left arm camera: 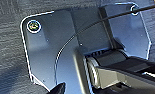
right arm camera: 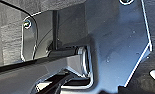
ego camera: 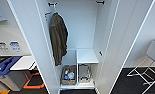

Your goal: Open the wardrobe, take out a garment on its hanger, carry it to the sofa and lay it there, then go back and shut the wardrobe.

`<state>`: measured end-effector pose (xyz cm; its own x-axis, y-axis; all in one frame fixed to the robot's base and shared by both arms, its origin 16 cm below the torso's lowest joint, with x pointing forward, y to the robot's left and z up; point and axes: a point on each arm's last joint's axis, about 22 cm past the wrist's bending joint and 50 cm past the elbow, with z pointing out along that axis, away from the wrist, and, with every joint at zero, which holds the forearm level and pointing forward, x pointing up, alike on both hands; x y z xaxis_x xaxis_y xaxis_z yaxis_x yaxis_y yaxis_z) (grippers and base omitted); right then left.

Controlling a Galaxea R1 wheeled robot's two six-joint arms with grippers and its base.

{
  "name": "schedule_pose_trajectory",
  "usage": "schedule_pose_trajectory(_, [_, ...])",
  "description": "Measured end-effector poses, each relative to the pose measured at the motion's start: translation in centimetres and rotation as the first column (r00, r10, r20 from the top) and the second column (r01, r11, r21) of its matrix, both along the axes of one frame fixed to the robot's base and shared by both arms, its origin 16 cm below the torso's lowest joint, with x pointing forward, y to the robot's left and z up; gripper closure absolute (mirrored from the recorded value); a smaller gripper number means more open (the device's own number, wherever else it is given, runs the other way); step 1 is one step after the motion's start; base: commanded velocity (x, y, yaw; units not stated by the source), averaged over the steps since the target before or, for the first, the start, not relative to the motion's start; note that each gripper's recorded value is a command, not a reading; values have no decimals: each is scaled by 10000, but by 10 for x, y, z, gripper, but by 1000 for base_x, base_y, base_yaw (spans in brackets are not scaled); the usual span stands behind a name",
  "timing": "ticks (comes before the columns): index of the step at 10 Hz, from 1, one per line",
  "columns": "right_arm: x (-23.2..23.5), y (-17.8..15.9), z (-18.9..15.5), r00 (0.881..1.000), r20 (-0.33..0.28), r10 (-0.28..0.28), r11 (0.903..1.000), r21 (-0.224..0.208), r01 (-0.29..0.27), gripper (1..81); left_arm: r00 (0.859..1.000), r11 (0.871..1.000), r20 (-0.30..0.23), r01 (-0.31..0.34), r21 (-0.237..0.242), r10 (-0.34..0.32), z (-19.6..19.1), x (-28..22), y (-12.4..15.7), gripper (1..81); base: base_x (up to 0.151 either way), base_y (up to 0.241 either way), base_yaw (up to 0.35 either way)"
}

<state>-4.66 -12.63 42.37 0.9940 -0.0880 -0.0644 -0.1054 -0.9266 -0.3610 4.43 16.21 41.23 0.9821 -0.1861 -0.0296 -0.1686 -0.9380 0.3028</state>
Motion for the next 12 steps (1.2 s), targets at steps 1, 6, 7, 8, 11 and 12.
schedule_pose_trajectory(1, [3, 0, 0, 10000, 56, -8, 10000, -3, 8, 10, 10000, 10000, -79, 11, 42, -11, 0, -5, 2, 10, 0, 0, 0])
schedule_pose_trajectory(6, [1, 0, 0, 10000, 19, 6, 10000, -4, -6, 10, 10000, 10000, -29, -15, 31, 15, 0, -2, 2, 10, 0, 0, 0])
schedule_pose_trajectory(7, [1, 0, 0, 10000, 17, 8, 10000, -5, -8, 10, 10000, 10000, -29, -15, 31, 15, 0, -2, 2, 10, 0, 0, 0])
schedule_pose_trajectory(8, [2, -1, 0, 10000, 24, 9, 10000, -9, -9, 10, 10000, 10000, -29, -15, 31, 15, 0, -2, 2, 10, 0, 0, 0])
schedule_pose_trajectory(11, [-5, -2, 0, 10000, -50, 26, 10000, -30, -26, 10, 9999, 10000, -139, -36, 34, 36, 0, -15, 2, 10, 74, 0, 0])
schedule_pose_trajectory(12, [-8, -2, 0, 9999, -149, 52, 10000, -30, -52, 10, 9995, 10000, -315, -38, 53, 40, 0, -28, 3, 10, 85, 0, 0])
